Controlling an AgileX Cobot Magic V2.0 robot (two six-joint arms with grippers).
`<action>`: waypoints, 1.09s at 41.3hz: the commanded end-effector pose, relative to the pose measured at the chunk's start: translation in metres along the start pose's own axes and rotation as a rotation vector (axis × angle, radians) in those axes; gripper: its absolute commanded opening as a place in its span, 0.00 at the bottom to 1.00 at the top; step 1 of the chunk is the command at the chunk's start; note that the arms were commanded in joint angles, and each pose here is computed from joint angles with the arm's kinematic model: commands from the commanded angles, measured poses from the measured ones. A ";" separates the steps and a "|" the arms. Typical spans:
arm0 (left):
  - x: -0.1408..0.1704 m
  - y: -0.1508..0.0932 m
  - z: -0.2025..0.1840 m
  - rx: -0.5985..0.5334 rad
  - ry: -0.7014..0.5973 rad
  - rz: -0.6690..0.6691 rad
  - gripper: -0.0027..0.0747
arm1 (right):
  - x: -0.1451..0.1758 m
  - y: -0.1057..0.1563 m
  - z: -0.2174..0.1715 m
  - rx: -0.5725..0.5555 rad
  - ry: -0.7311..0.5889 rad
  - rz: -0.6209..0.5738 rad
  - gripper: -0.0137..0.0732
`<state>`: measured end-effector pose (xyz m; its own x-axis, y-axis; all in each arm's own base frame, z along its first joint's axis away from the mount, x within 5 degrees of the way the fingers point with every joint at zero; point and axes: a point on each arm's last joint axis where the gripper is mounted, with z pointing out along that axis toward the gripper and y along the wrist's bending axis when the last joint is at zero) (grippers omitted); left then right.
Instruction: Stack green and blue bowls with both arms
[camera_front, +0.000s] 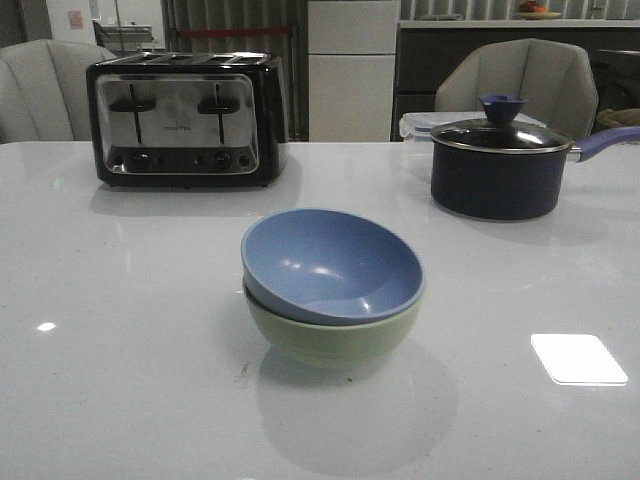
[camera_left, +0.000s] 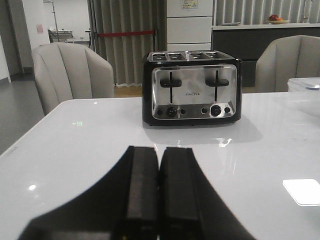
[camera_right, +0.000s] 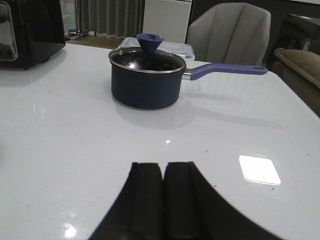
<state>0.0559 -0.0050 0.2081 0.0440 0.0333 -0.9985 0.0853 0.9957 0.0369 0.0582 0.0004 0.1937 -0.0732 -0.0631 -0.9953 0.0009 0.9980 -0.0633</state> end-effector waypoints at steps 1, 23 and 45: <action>-0.008 0.001 -0.002 -0.010 -0.106 -0.011 0.16 | -0.008 -0.003 -0.004 0.040 -0.121 -0.010 0.19; -0.008 0.001 -0.002 -0.010 -0.104 -0.011 0.16 | -0.018 -0.004 -0.005 0.046 -0.229 0.077 0.19; -0.008 0.001 -0.002 -0.010 -0.104 -0.011 0.16 | -0.021 -0.003 -0.006 0.011 -0.259 0.088 0.19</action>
<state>0.0559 -0.0050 0.2081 0.0449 0.0335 -0.9984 0.0853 0.9957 0.0372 0.0566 -0.0002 0.2043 0.0701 0.0269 -0.9972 0.0019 0.9996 0.0271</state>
